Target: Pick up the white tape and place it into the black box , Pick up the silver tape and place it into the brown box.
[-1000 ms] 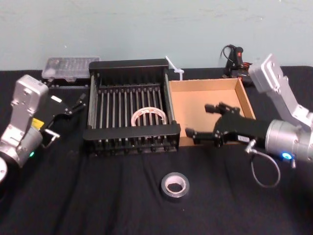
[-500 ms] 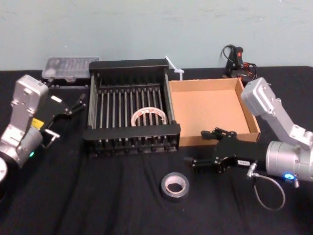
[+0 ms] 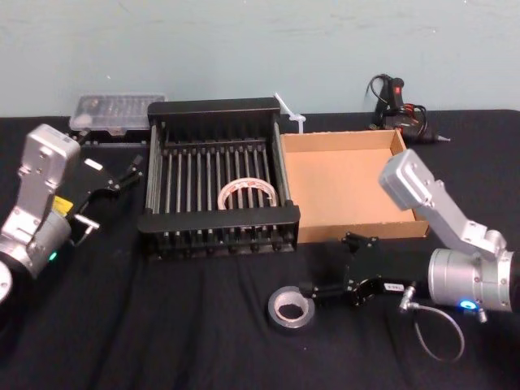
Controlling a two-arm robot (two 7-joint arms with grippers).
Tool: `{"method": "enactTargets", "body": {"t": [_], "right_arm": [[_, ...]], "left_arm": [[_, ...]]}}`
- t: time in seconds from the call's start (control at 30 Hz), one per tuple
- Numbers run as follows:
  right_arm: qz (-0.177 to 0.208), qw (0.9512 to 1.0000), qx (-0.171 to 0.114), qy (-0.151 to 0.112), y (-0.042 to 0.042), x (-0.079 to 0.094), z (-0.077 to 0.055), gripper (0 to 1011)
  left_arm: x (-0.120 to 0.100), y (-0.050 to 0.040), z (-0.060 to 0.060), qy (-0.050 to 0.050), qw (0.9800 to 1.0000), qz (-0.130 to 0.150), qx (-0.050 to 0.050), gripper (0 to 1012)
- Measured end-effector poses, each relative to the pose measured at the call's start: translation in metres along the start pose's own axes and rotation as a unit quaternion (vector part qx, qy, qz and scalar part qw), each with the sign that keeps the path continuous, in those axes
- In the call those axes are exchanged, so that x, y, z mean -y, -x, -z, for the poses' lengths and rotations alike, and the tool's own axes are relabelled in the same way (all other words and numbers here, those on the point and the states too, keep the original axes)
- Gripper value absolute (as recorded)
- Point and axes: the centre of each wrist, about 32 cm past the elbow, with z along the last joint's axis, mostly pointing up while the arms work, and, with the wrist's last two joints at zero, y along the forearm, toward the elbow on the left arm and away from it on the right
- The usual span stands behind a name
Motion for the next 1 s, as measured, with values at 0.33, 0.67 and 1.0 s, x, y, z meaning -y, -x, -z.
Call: {"method": "enactTargets", "body": {"t": [0.33,0.67,1.0], "right_arm": [[-0.005,0.9998,0.001,0.017,-0.0036,-0.014,0.005,1002],[-0.010,0.9996,0.002,0.028,-0.0070,-0.027,0.007,1002],[-0.014,0.9993,0.003,0.036,-0.0093,-0.035,0.008,1002]], "left_arm": [[0.000,0.0000,0.000,0.000,1.0000,0.000,0.000,1001],[0.000,0.0000,0.000,0.000,1.0000,0.000,0.000,1001],[0.000,0.0000,0.000,0.000,1.0000,0.000,0.000,1001]]}}
